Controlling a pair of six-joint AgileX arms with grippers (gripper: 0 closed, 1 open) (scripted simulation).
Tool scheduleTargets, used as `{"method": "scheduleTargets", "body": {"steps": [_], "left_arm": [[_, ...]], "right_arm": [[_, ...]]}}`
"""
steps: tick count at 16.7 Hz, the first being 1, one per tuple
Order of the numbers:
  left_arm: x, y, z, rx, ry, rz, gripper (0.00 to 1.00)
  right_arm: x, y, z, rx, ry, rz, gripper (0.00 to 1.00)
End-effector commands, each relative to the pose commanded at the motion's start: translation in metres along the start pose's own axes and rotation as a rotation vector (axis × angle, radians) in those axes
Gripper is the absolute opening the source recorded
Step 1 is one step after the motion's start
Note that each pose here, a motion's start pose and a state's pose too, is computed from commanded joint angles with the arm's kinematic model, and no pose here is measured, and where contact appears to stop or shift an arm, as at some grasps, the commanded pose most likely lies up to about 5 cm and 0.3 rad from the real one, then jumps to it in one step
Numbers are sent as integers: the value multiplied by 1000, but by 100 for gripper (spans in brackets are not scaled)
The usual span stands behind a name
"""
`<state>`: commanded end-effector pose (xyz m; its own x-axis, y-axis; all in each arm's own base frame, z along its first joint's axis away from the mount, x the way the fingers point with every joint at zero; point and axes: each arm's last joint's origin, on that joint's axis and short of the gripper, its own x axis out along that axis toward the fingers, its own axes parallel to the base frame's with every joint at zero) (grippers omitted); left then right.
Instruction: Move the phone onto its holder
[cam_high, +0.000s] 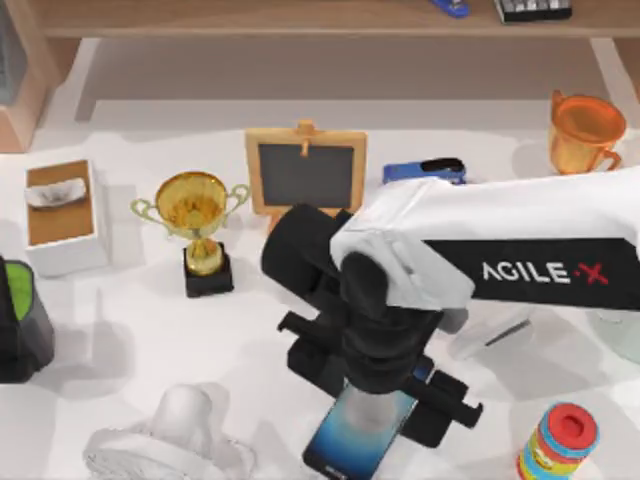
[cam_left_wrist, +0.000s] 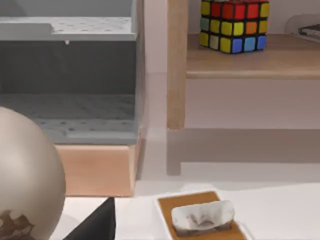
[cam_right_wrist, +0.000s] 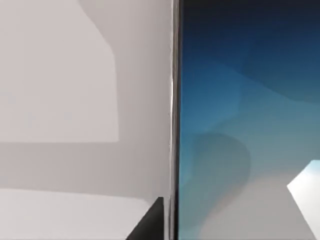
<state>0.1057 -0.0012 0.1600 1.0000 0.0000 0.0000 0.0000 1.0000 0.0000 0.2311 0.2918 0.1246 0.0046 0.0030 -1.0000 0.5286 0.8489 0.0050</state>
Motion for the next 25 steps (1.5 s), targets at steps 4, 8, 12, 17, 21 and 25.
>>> {"method": "scheduleTargets", "body": {"steps": [4, 8, 12, 17, 21, 25], "left_arm": [[0, 0, 0, 0, 0, 0, 100], [0, 0, 0, 0, 0, 0, 100], [0, 0, 0, 0, 0, 0, 100], [0, 0, 0, 0, 0, 0, 100], [0, 0, 0, 0, 0, 0, 100], [0, 0, 0, 0, 0, 0, 100]], "right_arm": [[-10, 0, 0, 1, 0, 1, 0], [-13, 1, 2, -2, 0, 16, 0], [-58, 6, 32, -45, -15, 201, 0], [-125, -19, 116, -147, -150, 462, 0], [-162, -76, 195, -253, -357, 558, 0], [-178, -159, 261, -363, -569, 525, 0]]}}
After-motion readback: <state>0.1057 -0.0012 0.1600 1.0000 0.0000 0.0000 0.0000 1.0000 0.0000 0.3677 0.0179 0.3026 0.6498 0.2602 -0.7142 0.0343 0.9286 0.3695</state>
